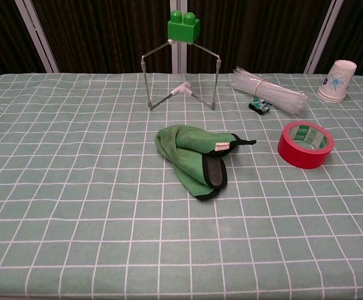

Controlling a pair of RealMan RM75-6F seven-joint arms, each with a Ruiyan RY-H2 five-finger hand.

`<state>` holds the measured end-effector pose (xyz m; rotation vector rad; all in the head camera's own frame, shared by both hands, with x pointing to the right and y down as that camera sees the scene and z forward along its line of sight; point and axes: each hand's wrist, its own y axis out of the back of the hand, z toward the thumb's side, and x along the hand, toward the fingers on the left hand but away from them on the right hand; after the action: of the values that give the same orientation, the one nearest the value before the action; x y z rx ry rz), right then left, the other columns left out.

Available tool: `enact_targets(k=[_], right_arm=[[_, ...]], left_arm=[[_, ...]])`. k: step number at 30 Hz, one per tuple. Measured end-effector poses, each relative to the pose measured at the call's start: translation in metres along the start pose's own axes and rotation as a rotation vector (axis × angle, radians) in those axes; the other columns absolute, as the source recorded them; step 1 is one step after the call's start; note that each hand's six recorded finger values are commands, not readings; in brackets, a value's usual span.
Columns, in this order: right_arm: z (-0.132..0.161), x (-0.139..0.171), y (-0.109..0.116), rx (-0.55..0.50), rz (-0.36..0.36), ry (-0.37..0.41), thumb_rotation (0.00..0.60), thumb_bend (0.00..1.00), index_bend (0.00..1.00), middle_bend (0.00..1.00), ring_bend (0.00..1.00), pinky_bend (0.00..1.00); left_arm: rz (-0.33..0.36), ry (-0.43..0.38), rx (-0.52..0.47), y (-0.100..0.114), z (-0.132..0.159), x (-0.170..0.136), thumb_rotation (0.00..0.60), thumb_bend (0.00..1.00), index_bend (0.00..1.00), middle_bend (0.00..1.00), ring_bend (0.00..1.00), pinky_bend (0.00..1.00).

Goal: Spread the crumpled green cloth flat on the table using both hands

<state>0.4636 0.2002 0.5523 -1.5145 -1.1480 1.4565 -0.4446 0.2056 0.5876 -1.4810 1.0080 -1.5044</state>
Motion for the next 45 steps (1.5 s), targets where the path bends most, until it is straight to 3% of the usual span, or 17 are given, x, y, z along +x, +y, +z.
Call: enact_targets(k=[12, 21, 27, 34, 45], right_arm=[[0.002, -0.001, 0.000, -0.018, 0.003, 0.017, 0.600, 0.09, 0.30, 0.24, 0.18, 0.22], [0.033, -0.033, -0.014, -0.063, 0.066, 0.147, 0.600, 0.12, 0.40, 0.24, 0.16, 0.22], [0.086, -0.072, -0.040, -0.114, 0.145, 0.302, 0.600, 0.12, 0.44, 0.24, 0.13, 0.21], [0.156, -0.105, -0.092, -0.129, 0.269, 0.441, 0.600, 0.11, 0.43, 0.22, 0.09, 0.17], [0.213, -0.133, -0.160, -0.052, 0.323, 0.499, 0.600, 0.10, 0.40, 0.21, 0.07, 0.15]], left_arm=[[0.008, 0.003, 0.005, 0.003, 0.001, 0.002, 0.600, 0.03, 0.27, 0.25, 0.20, 0.28], [0.019, 0.000, -0.002, 0.006, 0.002, 0.001, 0.600, 0.03, 0.27, 0.25, 0.20, 0.28], [0.037, 0.000, -0.007, 0.011, 0.001, -0.002, 0.600, 0.03, 0.27, 0.25, 0.20, 0.28], [0.048, 0.003, -0.014, 0.014, -0.001, -0.004, 0.600, 0.03, 0.27, 0.25, 0.20, 0.28], [0.048, 0.021, -0.031, 0.016, -0.007, -0.007, 0.600, 0.03, 0.27, 0.25, 0.20, 0.28]])
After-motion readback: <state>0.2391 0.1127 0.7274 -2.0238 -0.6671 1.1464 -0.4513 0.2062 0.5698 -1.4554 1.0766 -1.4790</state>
